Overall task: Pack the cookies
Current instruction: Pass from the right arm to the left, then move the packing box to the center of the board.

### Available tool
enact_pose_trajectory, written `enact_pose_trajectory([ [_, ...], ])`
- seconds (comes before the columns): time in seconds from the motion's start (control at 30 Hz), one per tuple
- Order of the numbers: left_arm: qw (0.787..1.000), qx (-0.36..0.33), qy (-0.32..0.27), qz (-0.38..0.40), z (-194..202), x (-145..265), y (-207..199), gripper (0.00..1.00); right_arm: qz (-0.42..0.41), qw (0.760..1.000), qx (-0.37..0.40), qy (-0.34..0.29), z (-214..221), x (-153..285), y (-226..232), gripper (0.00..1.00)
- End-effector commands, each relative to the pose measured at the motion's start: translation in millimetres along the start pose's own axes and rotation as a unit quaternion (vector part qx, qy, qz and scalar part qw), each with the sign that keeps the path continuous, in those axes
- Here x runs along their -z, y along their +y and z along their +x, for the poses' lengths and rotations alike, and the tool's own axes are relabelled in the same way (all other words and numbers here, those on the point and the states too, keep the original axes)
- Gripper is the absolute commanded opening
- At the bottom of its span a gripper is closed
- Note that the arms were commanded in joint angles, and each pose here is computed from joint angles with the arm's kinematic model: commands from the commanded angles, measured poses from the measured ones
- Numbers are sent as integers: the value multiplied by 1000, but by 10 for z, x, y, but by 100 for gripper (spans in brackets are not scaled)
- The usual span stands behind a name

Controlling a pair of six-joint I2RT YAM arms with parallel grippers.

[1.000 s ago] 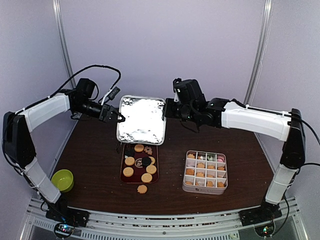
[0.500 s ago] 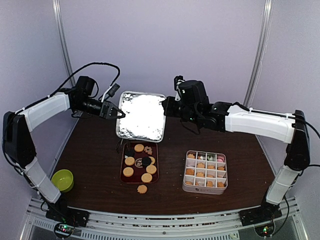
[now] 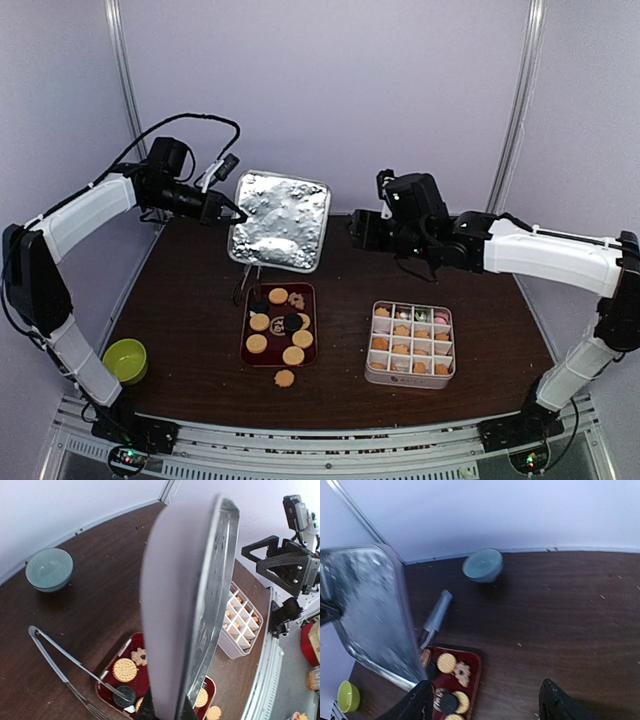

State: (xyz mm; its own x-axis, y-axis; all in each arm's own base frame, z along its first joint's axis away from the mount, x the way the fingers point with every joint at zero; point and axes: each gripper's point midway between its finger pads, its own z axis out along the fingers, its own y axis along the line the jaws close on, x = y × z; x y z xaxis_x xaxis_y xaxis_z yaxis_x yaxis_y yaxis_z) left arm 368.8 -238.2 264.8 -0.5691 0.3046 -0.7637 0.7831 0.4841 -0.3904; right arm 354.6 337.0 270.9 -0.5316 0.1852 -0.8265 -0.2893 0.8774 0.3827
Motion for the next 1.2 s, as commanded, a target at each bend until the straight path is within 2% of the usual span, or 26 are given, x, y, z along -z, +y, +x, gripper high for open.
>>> enact_pose_trajectory([
  [0.0,993,-94,-18,-65,-300,220,18,0,107,993,-3,43,209,441,-757,71],
  [0.1,989,-125,-18,-80,-356,286,2,0,195,975,19,108,525,750,-1298,68],
  [0.13,988,-132,-16,-82,-357,301,-7,0,234,961,31,144,716,889,-1520,66],
  [0.23,985,-153,-13,-82,-364,317,-54,0,295,935,39,192,1037,1209,-1904,60],
  [0.33,982,-173,-10,-73,-348,316,-129,0,324,924,39,201,1208,1462,-2131,55],
  [0.5,973,-221,4,-65,-308,302,-255,0,355,912,22,206,1434,1721,-2403,54],
  [0.77,956,-281,44,-66,-213,327,-395,0,316,914,-12,253,1913,1507,-2377,52],
  [0.97,938,-330,57,-84,-312,493,-471,0,225,936,-57,264,2115,1079,-2030,51],
  [1.17,934,-342,54,-85,-314,562,-547,0,176,946,-56,265,2124,737,-1685,51],
])
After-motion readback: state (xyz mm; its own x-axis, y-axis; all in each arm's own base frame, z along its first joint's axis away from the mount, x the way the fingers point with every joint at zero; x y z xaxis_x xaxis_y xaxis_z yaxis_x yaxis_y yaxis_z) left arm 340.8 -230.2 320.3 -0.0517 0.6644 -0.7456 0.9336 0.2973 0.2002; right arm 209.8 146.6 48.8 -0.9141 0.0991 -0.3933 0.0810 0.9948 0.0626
